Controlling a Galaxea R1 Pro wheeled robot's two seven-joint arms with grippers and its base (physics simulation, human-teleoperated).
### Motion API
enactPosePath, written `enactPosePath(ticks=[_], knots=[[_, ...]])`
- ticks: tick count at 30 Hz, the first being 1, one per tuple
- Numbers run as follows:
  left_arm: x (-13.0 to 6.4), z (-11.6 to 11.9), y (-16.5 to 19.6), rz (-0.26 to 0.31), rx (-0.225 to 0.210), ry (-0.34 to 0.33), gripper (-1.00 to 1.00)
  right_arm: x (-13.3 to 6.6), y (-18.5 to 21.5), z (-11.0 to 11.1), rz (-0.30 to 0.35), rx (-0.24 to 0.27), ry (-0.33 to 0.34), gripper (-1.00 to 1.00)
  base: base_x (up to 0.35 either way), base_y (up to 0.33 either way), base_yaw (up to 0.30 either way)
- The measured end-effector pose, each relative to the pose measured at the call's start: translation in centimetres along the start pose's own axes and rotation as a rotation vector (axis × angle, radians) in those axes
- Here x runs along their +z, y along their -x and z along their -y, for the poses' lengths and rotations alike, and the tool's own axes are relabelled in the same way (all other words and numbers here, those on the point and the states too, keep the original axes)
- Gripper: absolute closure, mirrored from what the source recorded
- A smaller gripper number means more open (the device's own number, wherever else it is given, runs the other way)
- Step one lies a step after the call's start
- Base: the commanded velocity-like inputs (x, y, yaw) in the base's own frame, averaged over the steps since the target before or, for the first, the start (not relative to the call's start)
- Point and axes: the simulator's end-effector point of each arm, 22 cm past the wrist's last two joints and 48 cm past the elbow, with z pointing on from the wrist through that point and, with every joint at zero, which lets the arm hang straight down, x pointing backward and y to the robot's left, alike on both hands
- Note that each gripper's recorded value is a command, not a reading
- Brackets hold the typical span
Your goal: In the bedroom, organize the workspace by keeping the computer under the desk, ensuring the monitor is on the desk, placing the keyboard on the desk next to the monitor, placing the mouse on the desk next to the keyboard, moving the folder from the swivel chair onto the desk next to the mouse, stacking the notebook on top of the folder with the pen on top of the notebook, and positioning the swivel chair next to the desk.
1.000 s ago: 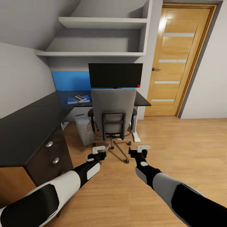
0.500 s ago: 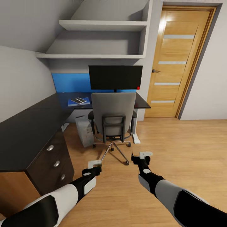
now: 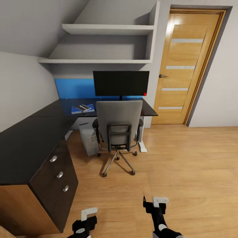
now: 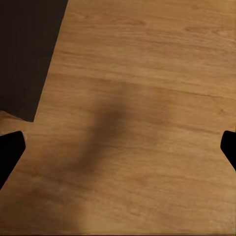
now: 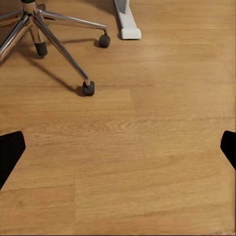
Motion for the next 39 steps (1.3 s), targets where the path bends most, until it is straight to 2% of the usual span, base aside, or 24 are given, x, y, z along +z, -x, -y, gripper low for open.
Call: enactPosePath(ticks=[9, 10, 17, 18, 22, 29, 33, 39], knots=[[-2.8, -3.4, -6.1, -0.042, 0.002, 0.043, -1.0, -5.0, -5.2, 0.8, -0.065, 0.001, -0.003, -1.0, 0.0, 0.0, 0.0], [-3.5, -5.6, -8.1, -0.043, 0.0, 0.069, -1.0, -6.3, -7.0, 0.9, -0.092, -0.001, -0.002, -1.0, 0.0, 0.0, 0.0], [-5.5, -10.0, -11.1, -0.073, 0.03, 0.117, -1.0, -8.4, -7.0, 0.3, -0.08, -0.02, 0.029, -1.0, 0.0, 0.0, 0.0], [-6.5, -13.1, -13.5, -0.098, 0.052, 0.135, -1.0, -8.8, -6.9, -0.3, -0.07, -0.037, 0.052, -1.0, 0.0, 0.0, 0.0], [-7.2, -13.1, -13.3, -0.087, 0.053, 0.109, -1.0, -9.1, -6.2, -0.1, -0.07, -0.04, 0.051, -1.0, 0.0, 0.0, 0.0], [-8.3, -13.4, -12.5, -0.078, 0.052, 0.102, -1.0, -9.7, -5.3, 0.8, -0.076, -0.051, 0.036, -1.0, 0.0, 0.0, 0.0], [-10.4, -14.2, -13.8, -0.046, 0.046, 0.107, -1.0, -11.2, -6.2, 1.9, -0.094, -0.064, 0.019, -1.0, 0.0, 0.0, 0.0], [-12.9, -15.0, -14.8, -0.016, 0.043, 0.111, -1.0, -14.0, -7.0, 2.7, -0.083, -0.054, 0.013, -1.0, 0.0, 0.0, 0.0]])
